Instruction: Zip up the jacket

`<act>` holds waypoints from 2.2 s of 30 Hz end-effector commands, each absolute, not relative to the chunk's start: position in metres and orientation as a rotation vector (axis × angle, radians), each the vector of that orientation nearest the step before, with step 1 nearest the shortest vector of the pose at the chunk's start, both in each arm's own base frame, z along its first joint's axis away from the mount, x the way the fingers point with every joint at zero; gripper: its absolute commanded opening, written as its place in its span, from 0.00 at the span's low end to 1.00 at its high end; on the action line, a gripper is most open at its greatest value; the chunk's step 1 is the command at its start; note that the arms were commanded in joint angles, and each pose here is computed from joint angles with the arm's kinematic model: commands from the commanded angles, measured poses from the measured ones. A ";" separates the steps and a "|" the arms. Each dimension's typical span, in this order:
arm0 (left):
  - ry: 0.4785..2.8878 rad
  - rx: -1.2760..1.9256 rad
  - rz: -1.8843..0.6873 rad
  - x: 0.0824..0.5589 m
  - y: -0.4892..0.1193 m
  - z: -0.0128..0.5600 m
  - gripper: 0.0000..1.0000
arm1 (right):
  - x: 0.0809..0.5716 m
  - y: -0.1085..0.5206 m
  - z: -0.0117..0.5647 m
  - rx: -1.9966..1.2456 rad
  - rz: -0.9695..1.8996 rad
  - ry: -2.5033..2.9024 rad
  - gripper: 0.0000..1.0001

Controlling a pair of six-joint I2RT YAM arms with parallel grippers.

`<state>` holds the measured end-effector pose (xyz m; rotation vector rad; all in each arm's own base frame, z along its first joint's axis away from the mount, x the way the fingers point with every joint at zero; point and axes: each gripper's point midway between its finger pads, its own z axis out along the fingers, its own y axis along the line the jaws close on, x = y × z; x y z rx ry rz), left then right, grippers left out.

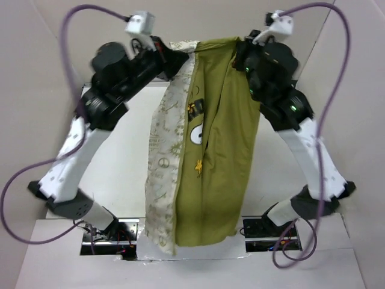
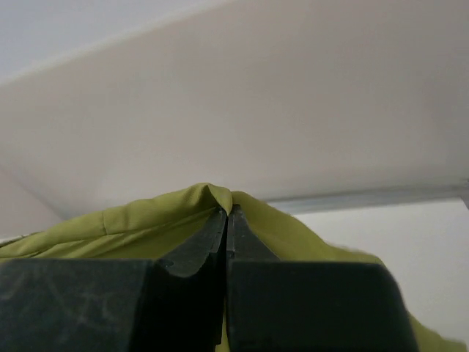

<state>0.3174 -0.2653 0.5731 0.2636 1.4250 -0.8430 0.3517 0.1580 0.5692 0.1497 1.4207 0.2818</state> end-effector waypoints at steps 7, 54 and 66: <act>2.061 -0.158 -0.699 0.547 -0.206 0.321 0.30 | 0.546 0.124 0.346 0.291 -0.062 1.866 0.11; 2.375 -0.980 -0.328 0.428 0.042 0.173 0.00 | 0.279 0.140 0.027 0.545 0.038 2.680 0.99; 2.259 -1.037 -0.182 0.432 0.101 0.234 0.99 | 0.283 0.136 0.031 0.474 -0.018 2.686 0.98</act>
